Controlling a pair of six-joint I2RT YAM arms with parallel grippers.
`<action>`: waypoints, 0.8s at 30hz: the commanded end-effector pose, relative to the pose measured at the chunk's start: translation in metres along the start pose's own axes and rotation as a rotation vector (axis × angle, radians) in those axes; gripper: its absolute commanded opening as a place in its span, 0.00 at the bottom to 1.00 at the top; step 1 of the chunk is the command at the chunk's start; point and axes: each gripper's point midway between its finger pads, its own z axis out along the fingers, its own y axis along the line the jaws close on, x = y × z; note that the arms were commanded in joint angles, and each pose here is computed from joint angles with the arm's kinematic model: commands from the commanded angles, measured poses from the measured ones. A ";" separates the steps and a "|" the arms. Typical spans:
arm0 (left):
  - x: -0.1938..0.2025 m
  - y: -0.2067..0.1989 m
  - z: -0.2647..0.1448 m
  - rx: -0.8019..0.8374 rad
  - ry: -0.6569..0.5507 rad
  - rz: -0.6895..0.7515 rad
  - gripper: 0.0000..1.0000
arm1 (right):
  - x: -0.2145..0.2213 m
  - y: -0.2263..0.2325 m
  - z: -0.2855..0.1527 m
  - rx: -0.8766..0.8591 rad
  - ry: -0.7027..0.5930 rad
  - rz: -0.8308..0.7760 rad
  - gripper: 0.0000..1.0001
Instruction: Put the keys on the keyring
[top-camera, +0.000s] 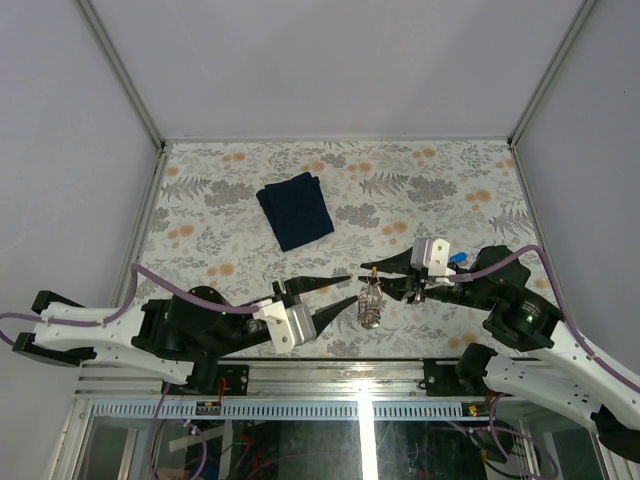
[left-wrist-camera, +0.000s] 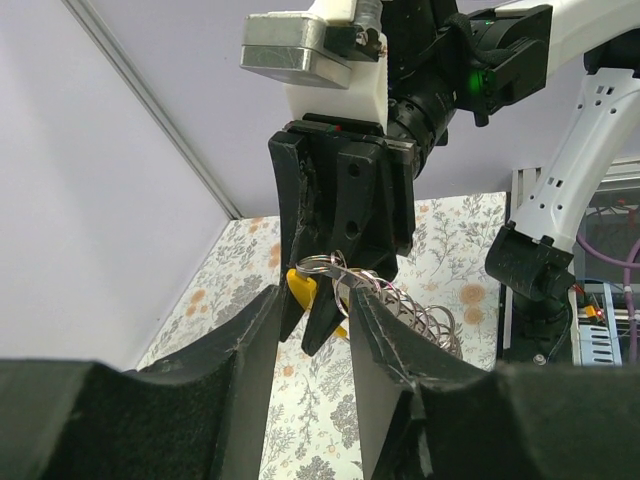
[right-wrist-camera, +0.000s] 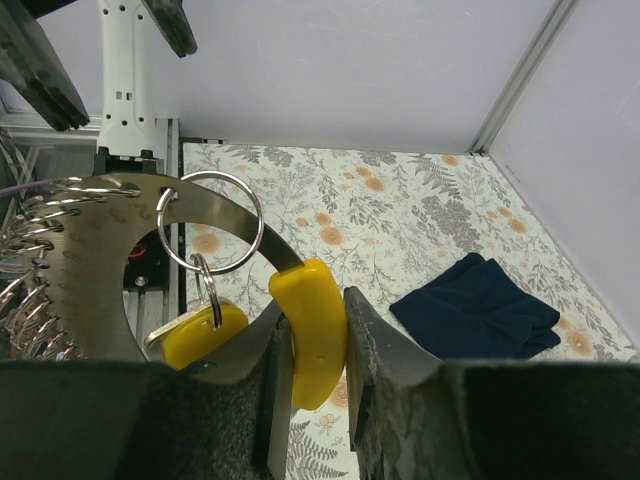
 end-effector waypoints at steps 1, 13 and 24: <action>-0.013 -0.005 0.000 0.022 -0.027 -0.009 0.35 | -0.045 -0.003 -0.003 0.002 -0.119 -0.044 0.08; -0.008 -0.011 0.003 0.042 -0.013 -0.009 0.38 | -0.046 -0.005 -0.004 0.018 -0.121 -0.040 0.08; -0.006 -0.011 0.008 0.027 -0.006 0.008 0.38 | -0.044 -0.004 -0.003 0.010 -0.117 -0.028 0.08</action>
